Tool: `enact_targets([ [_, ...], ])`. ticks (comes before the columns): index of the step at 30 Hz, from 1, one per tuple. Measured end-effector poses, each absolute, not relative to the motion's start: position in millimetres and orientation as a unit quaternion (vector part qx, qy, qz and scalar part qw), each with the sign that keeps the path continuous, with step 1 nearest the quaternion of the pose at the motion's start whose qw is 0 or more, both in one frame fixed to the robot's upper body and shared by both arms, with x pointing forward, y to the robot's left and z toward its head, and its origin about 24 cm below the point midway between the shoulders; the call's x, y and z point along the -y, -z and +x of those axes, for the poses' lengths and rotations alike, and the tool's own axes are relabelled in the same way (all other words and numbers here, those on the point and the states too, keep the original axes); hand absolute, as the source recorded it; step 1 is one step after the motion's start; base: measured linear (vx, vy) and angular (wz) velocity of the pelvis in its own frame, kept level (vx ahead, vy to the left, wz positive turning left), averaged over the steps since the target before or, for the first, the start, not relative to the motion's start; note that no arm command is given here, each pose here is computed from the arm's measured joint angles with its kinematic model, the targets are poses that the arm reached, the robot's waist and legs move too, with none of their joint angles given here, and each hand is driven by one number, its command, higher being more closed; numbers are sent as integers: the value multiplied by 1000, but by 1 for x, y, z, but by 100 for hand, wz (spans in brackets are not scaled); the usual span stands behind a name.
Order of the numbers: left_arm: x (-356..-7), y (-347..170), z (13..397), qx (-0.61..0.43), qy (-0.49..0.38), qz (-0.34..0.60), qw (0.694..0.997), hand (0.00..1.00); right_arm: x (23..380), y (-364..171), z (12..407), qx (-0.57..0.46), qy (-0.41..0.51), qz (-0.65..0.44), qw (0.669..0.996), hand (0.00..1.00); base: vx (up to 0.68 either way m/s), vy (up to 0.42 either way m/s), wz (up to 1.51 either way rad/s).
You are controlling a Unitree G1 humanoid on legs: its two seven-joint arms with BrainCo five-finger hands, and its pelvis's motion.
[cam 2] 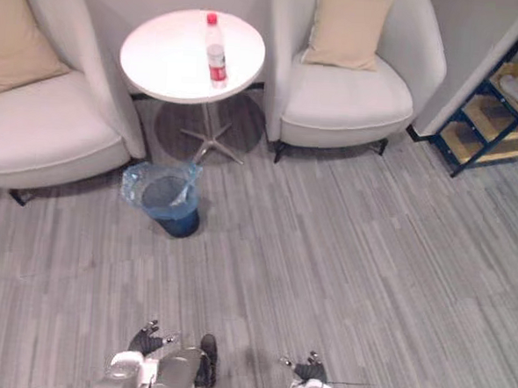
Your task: Gather rubbish on tea table into small bin, then transfer packed bag to large trash can.
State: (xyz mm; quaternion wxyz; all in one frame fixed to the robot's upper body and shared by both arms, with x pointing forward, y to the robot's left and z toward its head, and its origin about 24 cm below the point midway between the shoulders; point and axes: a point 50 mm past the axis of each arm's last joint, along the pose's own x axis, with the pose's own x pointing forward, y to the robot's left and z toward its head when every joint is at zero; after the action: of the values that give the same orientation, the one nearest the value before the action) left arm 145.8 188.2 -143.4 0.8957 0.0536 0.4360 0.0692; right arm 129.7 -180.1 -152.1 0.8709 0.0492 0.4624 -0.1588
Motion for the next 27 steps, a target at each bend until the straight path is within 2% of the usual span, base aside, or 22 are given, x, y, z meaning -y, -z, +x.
enact_targets([
  [7,-186,147,140,-453,-57,61,887,0,183,147,140,-443,147,32,884,0,374,44,10],
  [10,-186,149,136,-460,-57,61,884,0,189,144,147,-436,144,21,888,0,368,-170,38],
  [12,-193,151,128,-470,-62,68,878,0,188,150,134,-458,140,17,878,0,427,-254,44],
  [15,-180,157,120,-487,-59,49,870,0,204,146,138,-449,148,0,881,0,431,-283,20],
  [16,-173,157,121,-488,-55,41,870,0,206,146,137,-451,149,-1,880,0,421,-307,29],
  [22,-178,150,134,-458,-85,18,885,0,201,150,129,-459,154,5,875,0,271,-158,6],
  [27,-181,147,138,-445,-86,22,891,0,202,150,126,-461,158,7,873,0,244,49,1],
])
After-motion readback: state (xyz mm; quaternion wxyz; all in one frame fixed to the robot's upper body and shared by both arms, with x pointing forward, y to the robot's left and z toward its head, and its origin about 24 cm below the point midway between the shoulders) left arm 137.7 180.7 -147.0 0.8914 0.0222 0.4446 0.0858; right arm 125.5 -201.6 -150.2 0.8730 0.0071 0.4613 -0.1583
